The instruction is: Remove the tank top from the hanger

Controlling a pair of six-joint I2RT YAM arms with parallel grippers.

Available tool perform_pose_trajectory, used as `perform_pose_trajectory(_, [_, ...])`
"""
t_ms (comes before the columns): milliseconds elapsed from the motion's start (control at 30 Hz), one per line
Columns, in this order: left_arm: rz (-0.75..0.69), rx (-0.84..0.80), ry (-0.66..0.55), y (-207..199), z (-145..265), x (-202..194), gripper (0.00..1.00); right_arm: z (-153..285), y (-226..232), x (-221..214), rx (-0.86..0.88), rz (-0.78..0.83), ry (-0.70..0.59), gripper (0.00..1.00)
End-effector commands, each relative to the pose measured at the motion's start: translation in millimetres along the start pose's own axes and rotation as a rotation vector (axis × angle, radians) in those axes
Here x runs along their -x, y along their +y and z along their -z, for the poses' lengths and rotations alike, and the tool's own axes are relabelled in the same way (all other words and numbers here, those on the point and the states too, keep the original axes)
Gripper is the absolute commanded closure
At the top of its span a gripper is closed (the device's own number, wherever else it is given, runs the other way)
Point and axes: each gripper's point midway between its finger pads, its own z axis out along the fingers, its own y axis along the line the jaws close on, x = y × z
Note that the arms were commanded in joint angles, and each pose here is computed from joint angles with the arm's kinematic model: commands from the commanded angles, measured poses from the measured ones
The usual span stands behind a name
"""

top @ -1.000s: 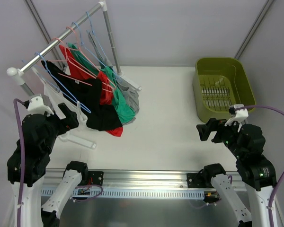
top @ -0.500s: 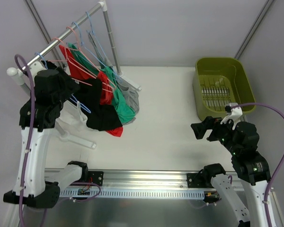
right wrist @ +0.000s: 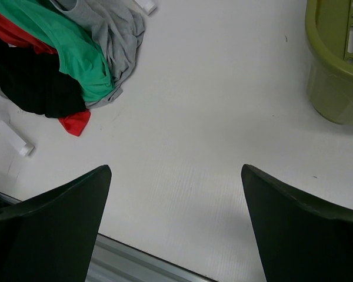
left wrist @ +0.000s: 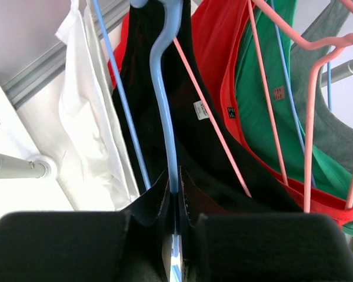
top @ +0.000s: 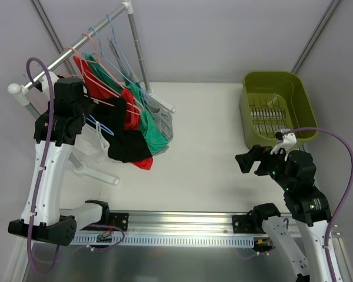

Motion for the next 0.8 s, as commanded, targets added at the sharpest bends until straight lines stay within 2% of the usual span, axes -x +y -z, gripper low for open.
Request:
perform_pose_trajectory(0, [0.065,-0.042,-0.09,-4,19,29,1.0,-6,6,10,0.03,-0.018,-0.043,0.01])
perform_pose_trajectory(133, [0.062,-0.124,-0.122,-17,41,48,1.0,-11,5,8,0.029,-0.023,-0.034,0.0])
perform_pose_trajectory(367, [0.044,-0.268,-0.115,-31,75,48,1.0,-13,2,9,0.012,-0.043,-0.04,0.0])
perform_pose_trajectory(633, [0.017,-0.432,-0.007,-23,103,7,1.0,-13,1,14,0.0,-0.038,-0.05,0.01])
perform_pose_trajectory(767, [0.042,-0.576,0.03,-12,138,-9,1.0,-17,3,13,0.011,-0.047,-0.03,0.0])
